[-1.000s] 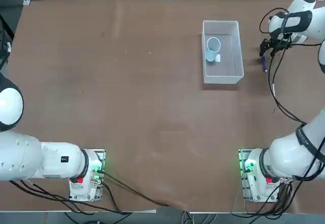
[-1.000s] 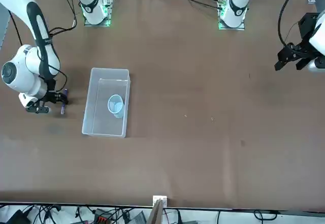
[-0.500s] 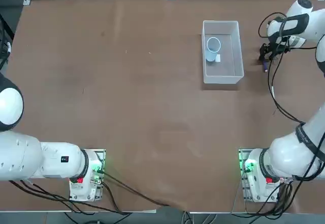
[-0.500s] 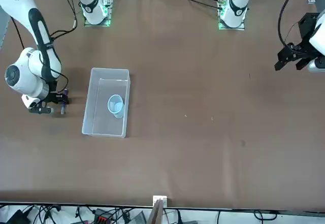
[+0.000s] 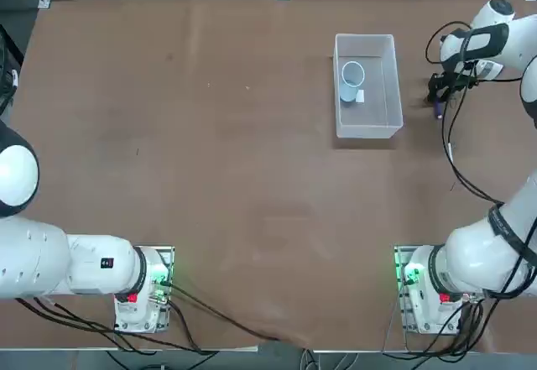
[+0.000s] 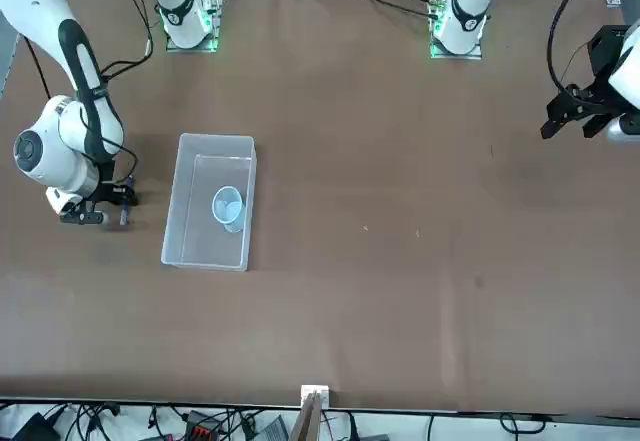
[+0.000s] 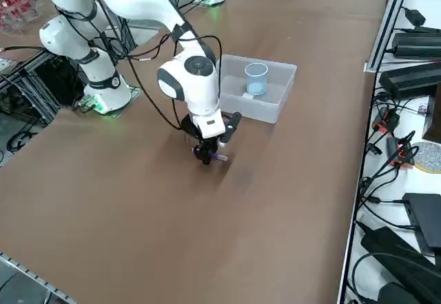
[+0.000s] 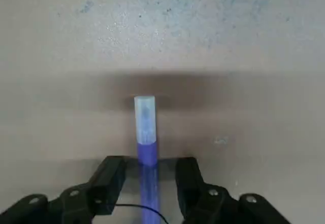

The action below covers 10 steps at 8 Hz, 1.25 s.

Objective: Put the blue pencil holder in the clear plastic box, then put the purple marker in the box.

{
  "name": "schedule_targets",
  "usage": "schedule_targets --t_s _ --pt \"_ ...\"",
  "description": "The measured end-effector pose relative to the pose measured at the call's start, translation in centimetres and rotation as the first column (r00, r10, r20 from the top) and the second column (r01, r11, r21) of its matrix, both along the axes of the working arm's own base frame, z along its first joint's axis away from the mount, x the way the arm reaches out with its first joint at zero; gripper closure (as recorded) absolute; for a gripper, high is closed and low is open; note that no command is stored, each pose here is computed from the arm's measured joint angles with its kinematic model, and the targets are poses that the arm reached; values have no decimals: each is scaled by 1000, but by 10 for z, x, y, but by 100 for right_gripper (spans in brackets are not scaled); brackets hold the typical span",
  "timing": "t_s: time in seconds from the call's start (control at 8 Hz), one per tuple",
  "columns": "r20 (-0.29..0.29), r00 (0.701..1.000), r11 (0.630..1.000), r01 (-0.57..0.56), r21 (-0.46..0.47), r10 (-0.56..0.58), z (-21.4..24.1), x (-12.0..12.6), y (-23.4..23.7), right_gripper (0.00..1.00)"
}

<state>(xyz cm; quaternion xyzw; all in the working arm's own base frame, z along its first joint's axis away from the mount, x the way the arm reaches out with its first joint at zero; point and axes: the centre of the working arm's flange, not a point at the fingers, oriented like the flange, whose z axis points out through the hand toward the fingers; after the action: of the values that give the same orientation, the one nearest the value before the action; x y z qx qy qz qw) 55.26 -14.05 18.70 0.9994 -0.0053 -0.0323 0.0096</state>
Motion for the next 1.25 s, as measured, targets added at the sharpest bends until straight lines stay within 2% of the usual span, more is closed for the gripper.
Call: schedule_targets --t_s 0.25,0.38,0.5,1.0,1.25 --pt "6 1000 1000 -2 0 2 3 1 0 66" --pt "7 1000 1000 -4 0 4 4 1 0 70" --pt "8 1000 1000 -5 0 5 5 2 1 85" --pt "4 1000 1000 -8 5 8 20 5 1 85" --pt "4 1000 1000 -14 19 14 71 14 3 85"
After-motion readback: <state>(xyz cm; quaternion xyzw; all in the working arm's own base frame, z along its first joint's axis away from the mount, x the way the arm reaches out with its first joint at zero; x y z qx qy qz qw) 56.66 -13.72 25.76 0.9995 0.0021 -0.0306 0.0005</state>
